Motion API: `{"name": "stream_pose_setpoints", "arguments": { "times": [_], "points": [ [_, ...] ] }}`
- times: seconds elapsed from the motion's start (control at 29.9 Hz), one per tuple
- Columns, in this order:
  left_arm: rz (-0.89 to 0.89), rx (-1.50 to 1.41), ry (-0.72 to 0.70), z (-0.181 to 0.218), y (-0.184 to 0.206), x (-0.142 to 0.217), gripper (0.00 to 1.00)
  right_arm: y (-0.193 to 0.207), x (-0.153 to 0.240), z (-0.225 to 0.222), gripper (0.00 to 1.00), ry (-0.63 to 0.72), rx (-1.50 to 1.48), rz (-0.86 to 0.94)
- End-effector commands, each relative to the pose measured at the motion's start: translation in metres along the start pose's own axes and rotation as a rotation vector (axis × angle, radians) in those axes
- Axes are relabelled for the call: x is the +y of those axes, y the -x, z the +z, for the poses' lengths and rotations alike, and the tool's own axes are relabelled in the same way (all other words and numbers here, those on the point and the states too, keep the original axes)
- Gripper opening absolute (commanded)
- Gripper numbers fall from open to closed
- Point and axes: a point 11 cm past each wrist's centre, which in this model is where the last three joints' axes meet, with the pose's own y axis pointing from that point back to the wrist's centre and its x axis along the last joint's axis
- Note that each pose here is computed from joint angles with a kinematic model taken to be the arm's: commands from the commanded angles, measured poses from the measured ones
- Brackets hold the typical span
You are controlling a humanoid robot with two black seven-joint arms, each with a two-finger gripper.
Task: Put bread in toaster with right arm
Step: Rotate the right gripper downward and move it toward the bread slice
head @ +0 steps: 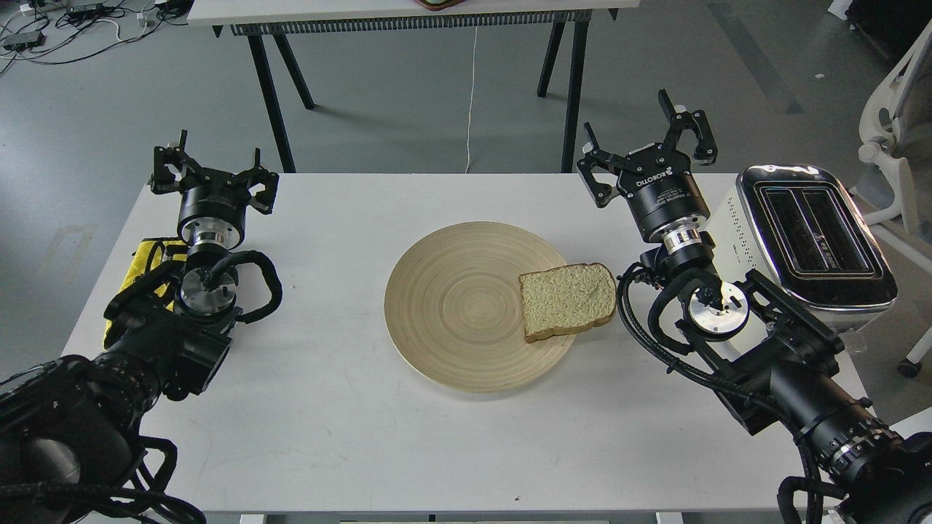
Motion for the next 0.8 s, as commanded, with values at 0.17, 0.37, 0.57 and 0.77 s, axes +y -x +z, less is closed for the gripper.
{"name": "stream_pose_setpoints", "arguments": {
  "times": [0.17, 0.37, 0.57, 0.77],
  "points": [
    [0.000, 0.002, -0.001, -0.001, 0.000, 0.000, 1.00, 0.004, -0.003, -0.001, 0.99, 0.015, 0.037, -0.019],
    [0.000, 0.002, -0.001, -0.001, 0.000, 0.000, 1.00, 0.021, -0.018, -0.015, 0.99, 0.038, 0.145, -0.079],
    [0.001, 0.002, -0.001, -0.001, 0.000, 0.000, 1.00, 0.035, -0.046, -0.023, 0.99, 0.129, 0.610, -0.009],
    [0.001, 0.001, 0.000, 0.000, 0.000, 0.000, 1.00, 0.045, -0.061, 0.000, 0.99, 0.208, 1.018, 0.010]
  ]
}}
